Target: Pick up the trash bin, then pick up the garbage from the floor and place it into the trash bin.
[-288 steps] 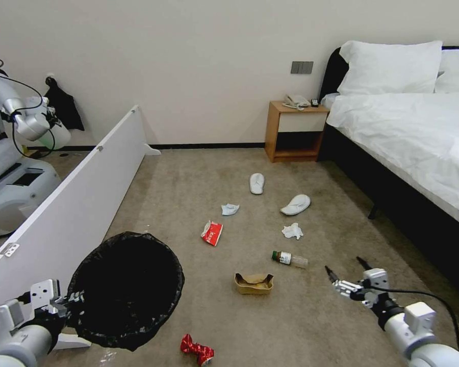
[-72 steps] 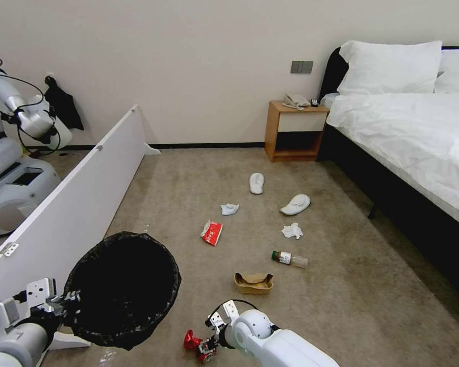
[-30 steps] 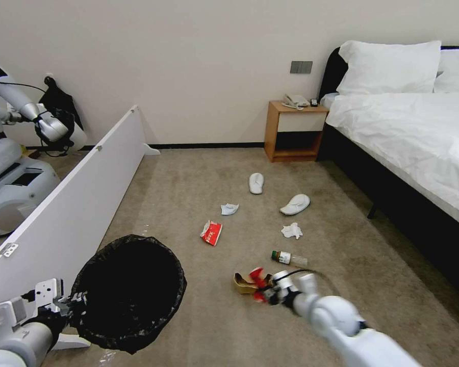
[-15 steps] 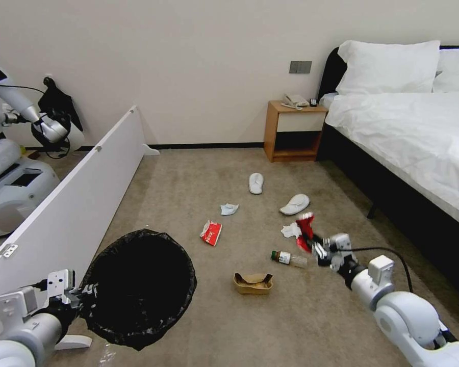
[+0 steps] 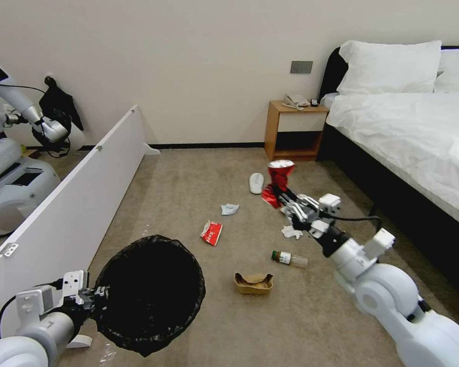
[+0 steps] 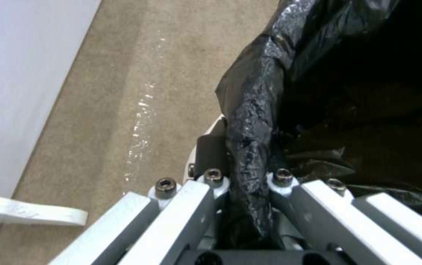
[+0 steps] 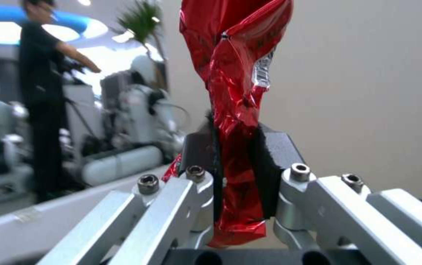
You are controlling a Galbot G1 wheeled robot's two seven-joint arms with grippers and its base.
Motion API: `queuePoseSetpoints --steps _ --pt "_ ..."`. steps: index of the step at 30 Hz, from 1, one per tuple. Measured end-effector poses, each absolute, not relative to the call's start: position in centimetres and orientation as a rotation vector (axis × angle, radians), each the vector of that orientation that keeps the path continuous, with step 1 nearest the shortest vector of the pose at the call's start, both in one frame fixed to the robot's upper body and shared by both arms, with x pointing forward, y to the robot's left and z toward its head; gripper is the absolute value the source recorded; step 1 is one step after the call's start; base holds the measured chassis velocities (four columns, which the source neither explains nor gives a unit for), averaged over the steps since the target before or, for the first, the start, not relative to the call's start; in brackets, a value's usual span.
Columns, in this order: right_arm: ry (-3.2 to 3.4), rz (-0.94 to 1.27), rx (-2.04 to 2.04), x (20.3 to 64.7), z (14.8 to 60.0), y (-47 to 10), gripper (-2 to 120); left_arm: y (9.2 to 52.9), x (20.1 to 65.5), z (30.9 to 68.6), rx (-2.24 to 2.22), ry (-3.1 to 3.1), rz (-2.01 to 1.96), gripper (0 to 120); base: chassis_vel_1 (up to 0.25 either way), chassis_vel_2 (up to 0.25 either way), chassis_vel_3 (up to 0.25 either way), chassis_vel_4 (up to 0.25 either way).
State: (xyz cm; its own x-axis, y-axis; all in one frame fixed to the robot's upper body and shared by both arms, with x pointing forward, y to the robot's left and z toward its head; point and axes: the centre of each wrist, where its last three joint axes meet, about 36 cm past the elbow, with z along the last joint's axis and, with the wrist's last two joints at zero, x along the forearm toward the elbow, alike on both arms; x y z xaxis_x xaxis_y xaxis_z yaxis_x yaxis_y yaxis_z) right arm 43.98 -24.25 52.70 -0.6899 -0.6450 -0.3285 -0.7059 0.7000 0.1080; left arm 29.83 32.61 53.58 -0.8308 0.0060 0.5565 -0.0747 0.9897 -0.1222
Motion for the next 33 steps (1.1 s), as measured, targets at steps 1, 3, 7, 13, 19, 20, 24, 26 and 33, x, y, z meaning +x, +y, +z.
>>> queuePoseSetpoints --steps 1,3,7,13,19,20,24,26,33 --pt "2.593 0.363 -1.132 44.8 53.4 -22.6 13 32.6 29.9 53.6 0.043 -2.547 0.180 2 0.000 0.000 0.000 0.000" --pt "2.564 0.368 -1.162 45.4 53.9 -21.7 13 32.6 30.0 53.6 0.043 -2.546 0.178 2 0.000 0.000 0.000 0.000" --pt "2.489 0.394 -1.261 46.6 55.1 -18.7 13 32.6 29.9 53.5 0.044 -2.540 0.175 2 0.000 0.000 0.000 0.000" --pt "2.426 0.436 -1.441 46.8 54.3 -14.7 13 32.4 29.5 53.3 0.039 -2.536 0.180 2 0.000 0.000 0.000 0.000" --pt "2.382 0.460 -1.613 46.7 53.3 -10.9 13 32.4 29.5 53.3 0.036 -2.535 0.184 2 0.000 0.000 0.000 0.000" --pt "2.382 0.460 -1.613 46.7 53.3 -10.9 13 32.4 29.5 53.3 0.036 -2.535 0.184 2 0.000 0.000 0.000 0.000" --pt "2.366 0.451 -1.723 46.4 53.0 -8.2 13 32.6 29.6 53.4 0.031 -2.533 0.192 2 0.000 0.000 0.000 0.000" --pt "2.372 0.437 -1.762 46.1 52.7 -7.7 13 32.7 29.6 53.4 0.030 -2.533 0.193 2 0.000 0.000 0.000 0.000" --pt "2.446 0.348 -1.927 43.6 51.0 -7.1 13 33.1 29.8 53.7 0.024 -2.537 0.201 2 0.000 0.000 0.000 0.000"
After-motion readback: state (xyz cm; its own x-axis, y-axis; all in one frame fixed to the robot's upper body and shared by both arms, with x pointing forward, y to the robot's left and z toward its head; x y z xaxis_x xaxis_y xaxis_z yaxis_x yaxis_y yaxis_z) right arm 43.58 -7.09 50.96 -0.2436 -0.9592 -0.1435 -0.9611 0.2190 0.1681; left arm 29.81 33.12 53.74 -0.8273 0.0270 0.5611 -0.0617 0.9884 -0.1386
